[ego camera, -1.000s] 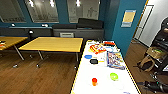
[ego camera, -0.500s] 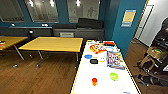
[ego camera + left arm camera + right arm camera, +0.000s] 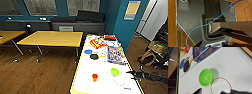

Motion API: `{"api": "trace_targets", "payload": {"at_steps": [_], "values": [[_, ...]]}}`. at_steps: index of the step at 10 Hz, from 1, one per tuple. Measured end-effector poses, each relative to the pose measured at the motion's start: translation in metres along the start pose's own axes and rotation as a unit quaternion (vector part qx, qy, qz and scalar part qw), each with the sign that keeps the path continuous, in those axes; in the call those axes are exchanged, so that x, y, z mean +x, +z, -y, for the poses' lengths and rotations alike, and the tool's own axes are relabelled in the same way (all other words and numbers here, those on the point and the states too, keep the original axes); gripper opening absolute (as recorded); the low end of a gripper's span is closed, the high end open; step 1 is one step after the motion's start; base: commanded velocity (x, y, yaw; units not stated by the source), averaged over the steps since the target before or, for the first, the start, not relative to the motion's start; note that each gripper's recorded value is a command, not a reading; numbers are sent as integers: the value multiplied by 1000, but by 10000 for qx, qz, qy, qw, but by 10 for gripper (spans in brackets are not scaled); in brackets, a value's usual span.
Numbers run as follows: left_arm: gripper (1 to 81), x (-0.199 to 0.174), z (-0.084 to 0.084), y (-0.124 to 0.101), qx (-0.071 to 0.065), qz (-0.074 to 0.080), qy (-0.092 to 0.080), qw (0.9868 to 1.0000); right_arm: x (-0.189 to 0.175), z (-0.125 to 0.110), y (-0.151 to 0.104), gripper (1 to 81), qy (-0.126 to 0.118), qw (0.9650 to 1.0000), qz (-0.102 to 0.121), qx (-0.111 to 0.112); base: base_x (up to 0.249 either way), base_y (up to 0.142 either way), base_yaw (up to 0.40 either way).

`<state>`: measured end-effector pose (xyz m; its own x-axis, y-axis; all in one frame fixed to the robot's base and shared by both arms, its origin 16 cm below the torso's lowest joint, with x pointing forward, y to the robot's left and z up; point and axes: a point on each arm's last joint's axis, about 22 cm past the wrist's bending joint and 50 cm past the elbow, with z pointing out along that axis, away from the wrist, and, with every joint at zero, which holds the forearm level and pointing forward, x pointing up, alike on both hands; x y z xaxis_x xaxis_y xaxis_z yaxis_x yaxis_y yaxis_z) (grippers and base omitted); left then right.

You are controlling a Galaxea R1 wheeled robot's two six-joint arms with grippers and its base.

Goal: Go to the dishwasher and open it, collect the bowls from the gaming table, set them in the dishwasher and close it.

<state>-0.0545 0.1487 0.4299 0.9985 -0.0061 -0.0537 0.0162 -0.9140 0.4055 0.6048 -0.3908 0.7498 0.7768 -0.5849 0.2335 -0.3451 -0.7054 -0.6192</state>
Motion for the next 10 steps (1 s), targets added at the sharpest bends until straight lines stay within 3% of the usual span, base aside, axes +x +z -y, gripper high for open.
{"api": "trace_targets", "payload": {"at_steps": [4, 10], "values": [[811, -20, 3, 0, 14, 271, -134, 9995, 6, -14, 26, 811, 169, 9998, 82, -103, 0, 0, 0], [811, -20, 7, 0, 57, 283, -206, 9994, 40, 37, 47, 811, 106, 9997, -173, 166, 0, 0, 0]]}}
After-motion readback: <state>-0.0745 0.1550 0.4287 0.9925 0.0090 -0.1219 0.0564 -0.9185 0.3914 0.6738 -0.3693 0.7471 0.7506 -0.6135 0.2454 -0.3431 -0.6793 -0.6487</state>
